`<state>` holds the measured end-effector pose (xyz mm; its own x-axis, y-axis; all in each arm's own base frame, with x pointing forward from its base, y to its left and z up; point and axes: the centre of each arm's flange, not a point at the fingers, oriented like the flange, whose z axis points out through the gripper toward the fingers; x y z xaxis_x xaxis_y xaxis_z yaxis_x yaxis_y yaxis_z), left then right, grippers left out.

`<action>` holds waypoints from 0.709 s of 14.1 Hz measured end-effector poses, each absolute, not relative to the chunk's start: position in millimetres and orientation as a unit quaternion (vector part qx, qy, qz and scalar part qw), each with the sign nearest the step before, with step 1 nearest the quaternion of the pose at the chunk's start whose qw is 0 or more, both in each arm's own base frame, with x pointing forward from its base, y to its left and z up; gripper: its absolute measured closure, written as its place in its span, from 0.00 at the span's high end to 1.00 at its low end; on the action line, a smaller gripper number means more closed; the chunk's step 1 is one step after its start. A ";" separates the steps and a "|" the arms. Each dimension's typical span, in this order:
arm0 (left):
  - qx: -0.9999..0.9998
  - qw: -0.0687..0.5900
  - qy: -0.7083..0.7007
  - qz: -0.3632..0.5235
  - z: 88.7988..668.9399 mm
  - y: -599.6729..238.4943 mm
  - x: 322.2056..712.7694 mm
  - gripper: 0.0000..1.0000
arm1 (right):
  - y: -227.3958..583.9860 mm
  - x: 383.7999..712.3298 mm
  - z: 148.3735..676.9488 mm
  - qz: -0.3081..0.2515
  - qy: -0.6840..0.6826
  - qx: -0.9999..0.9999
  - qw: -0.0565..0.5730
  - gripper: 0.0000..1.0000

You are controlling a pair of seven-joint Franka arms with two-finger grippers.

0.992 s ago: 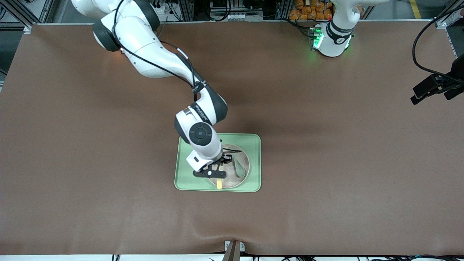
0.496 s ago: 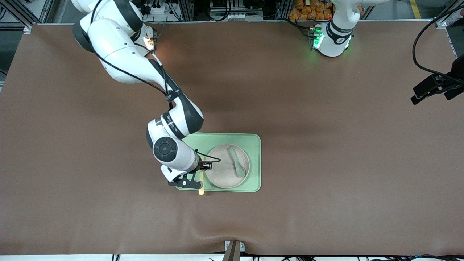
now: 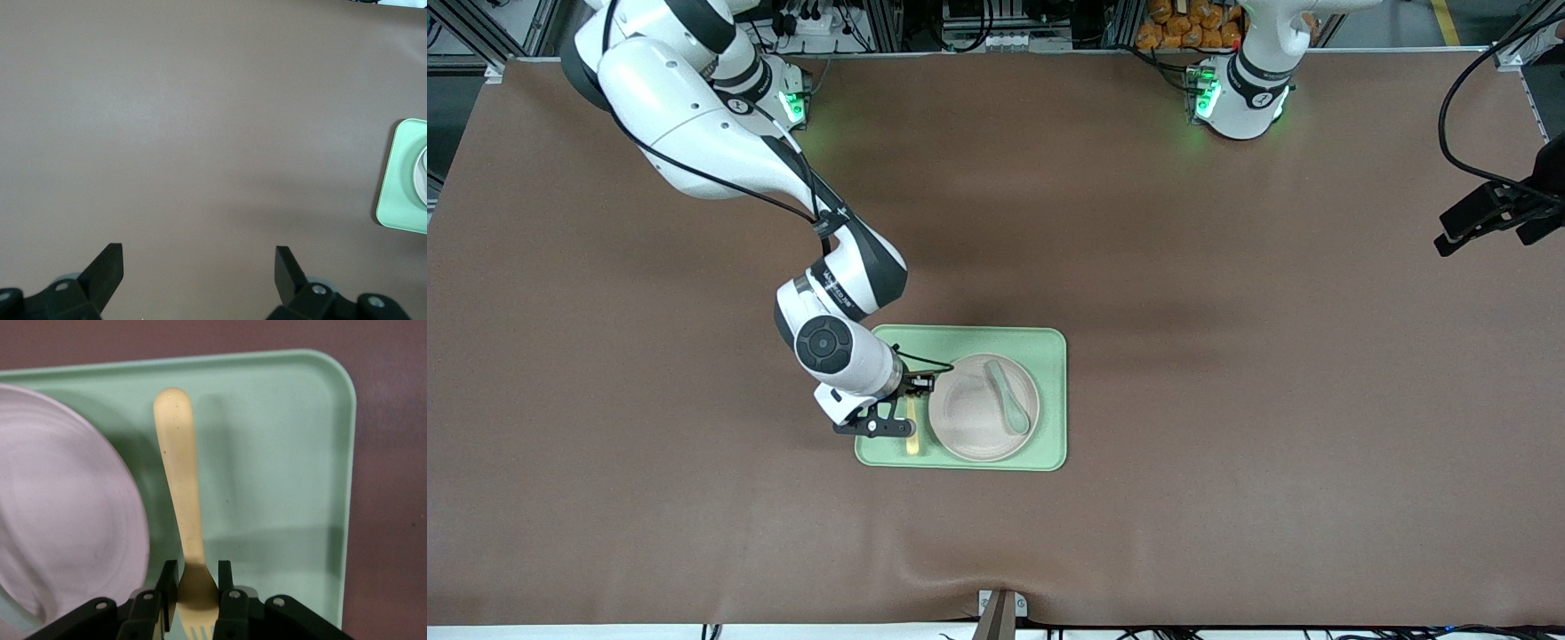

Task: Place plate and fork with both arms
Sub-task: 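Lift the fork and lower it onto the tray beside the plate, then open the right gripper and withdraw it from the fork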

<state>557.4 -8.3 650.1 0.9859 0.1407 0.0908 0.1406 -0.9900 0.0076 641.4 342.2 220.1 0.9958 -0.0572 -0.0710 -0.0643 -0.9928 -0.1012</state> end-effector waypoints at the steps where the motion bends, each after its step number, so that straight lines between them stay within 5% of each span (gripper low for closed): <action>1: 0.996 0.001 0.070 0.046 650.1 -8.5 557.4 1.00 | 340.6 637.9 219.5 0.036 0.033 -0.998 0.049 0.28; 8: 0.997 0.001 0.067 0.047 645.0 -12.5 560.3 1.00 | 324.8 627.2 195.0 0.028 0.047 -0.997 0.058 0.29; 10: 0.997 0.001 0.067 0.048 644.8 -12.6 560.6 1.00 | 324.3 627.5 195.2 0.027 0.050 -0.997 0.059 0.41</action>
<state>560.6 -12.6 644.8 0.9866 0.1330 0.0947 0.1328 -0.9911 0.0079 627.5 324.3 195.2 0.9935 -0.0968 -0.0595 -0.1032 -0.9880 -0.1146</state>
